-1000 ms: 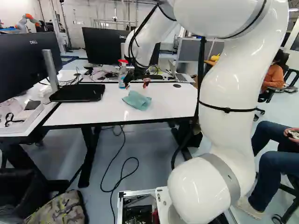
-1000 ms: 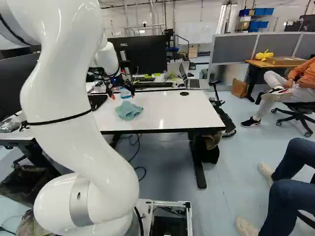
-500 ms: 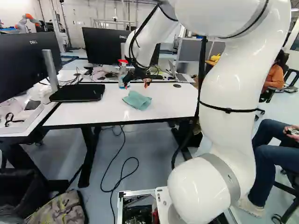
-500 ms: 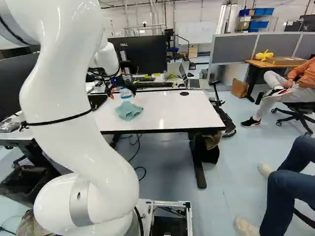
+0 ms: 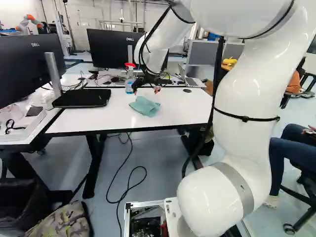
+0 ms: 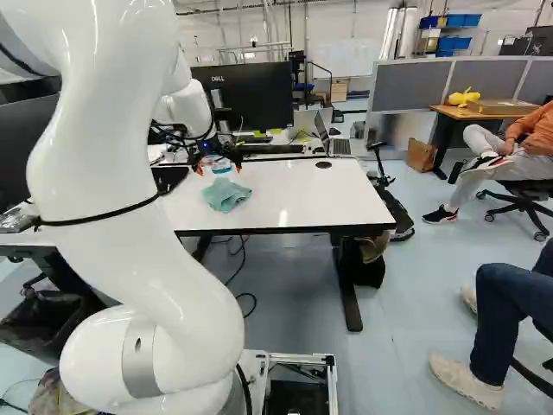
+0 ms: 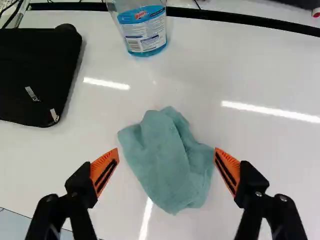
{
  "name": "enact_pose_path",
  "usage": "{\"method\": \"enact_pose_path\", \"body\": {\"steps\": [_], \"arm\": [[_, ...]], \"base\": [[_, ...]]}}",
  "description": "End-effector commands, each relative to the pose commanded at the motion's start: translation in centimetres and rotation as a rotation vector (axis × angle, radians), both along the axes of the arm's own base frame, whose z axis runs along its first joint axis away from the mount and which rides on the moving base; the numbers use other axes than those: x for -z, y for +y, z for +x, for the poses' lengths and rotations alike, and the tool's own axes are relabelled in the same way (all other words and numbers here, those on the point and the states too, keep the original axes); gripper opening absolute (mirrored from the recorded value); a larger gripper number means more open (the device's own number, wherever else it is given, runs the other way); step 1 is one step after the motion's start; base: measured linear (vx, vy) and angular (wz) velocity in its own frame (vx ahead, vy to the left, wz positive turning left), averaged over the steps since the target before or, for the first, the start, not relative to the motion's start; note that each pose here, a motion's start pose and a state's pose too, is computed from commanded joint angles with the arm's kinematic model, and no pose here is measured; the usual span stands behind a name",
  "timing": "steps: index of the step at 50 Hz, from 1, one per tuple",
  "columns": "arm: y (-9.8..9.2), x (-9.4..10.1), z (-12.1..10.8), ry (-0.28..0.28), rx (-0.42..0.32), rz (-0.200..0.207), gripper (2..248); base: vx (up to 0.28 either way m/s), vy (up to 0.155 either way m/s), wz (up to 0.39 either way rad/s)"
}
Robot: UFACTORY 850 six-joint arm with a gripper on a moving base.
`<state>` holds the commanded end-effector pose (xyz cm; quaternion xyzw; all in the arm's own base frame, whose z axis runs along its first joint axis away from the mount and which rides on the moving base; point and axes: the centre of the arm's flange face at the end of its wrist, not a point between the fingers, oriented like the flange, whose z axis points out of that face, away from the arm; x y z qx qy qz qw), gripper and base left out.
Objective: Clean the table with the green towel
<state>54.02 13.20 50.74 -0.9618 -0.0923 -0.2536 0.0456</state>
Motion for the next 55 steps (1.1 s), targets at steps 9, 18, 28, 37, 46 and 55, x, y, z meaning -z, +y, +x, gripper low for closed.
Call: {"method": "enact_pose_path", "body": {"steps": [9,18,28,37,46,55], "arm": [[-0.8,0.6,-0.8,-0.031,0.011,0.004,247],[-1.7,1.3,-1.7,-0.066,0.023,0.008,247],[-2.8,2.2,-3.0,-0.112,0.038,0.012,247],[-3.9,3.1,-4.5,-0.159,0.054,0.016,247],[-5.1,4.1,-6.1,-0.211,0.07,0.02,247],[-6.4,5.3,-8.1,-0.27,0.088,0.024,247]], "base": [[0.0,0.0,0.0],[0.0,0.0,0.0],[0.0,0.0,0.0],[0.0,0.0,0.0],[0.0,0.0,0.0],[0.0,0.0,0.0]]}}
